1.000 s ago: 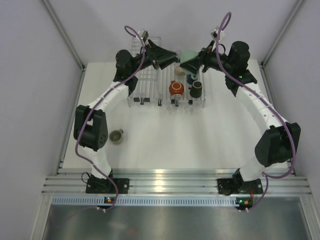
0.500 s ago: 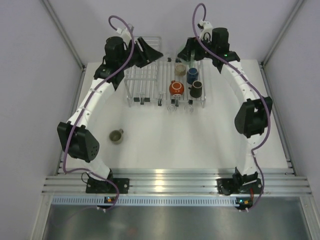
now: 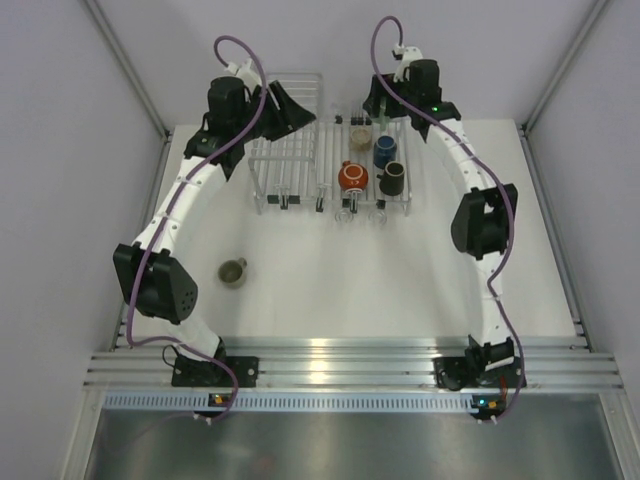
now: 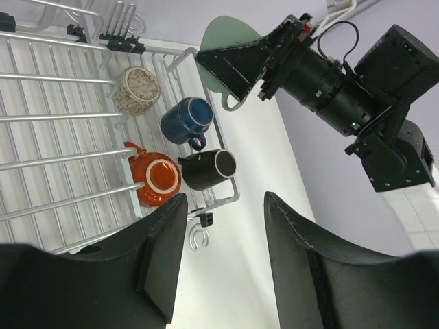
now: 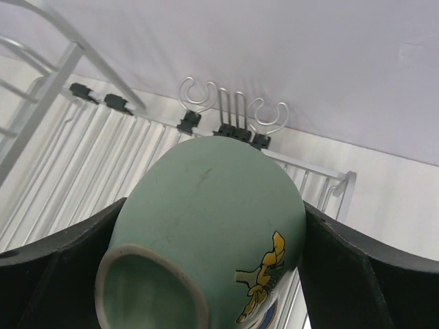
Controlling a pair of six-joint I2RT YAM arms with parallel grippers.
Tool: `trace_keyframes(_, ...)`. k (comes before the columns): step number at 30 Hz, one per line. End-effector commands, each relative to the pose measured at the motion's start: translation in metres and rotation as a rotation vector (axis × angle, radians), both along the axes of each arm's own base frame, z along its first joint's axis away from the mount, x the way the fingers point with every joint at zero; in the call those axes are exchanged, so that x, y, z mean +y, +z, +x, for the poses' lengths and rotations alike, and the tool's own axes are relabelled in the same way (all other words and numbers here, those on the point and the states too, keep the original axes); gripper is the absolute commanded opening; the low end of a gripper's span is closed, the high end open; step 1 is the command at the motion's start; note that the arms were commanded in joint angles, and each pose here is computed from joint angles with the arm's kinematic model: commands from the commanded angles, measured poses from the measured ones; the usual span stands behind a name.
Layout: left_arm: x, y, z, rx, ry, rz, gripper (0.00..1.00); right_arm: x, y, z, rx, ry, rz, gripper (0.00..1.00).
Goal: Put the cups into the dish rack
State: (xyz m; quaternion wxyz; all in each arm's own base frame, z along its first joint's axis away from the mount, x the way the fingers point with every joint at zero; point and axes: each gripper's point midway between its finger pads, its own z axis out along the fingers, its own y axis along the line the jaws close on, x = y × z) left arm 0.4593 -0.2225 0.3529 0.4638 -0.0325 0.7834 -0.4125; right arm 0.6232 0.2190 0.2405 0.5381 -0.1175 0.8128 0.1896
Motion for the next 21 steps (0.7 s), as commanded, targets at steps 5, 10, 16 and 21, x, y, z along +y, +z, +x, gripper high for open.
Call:
trace_keyframes(5, 0.007, 0.000, 0.001, -0.017, 0.013, 0.014, 0.54, -0.009, 0.032, 0.043, -0.182, -0.130, 0.057, 0.00)
trace_keyframes(10, 0.009, -0.005, 0.002, -0.003, 0.018, 0.015, 0.54, -0.010, 0.027, 0.058, -0.210, -0.174, 0.098, 0.00)
trace_keyframes(16, 0.007, -0.012, 0.005, 0.019, 0.013, 0.008, 0.54, -0.010, 0.020, 0.069, -0.236, -0.206, 0.134, 0.00)
trace_keyframes(21, 0.005, -0.019, 0.007, 0.038, 0.006, 0.005, 0.53, -0.017, 0.003, 0.076, -0.217, -0.239, 0.124, 0.00)
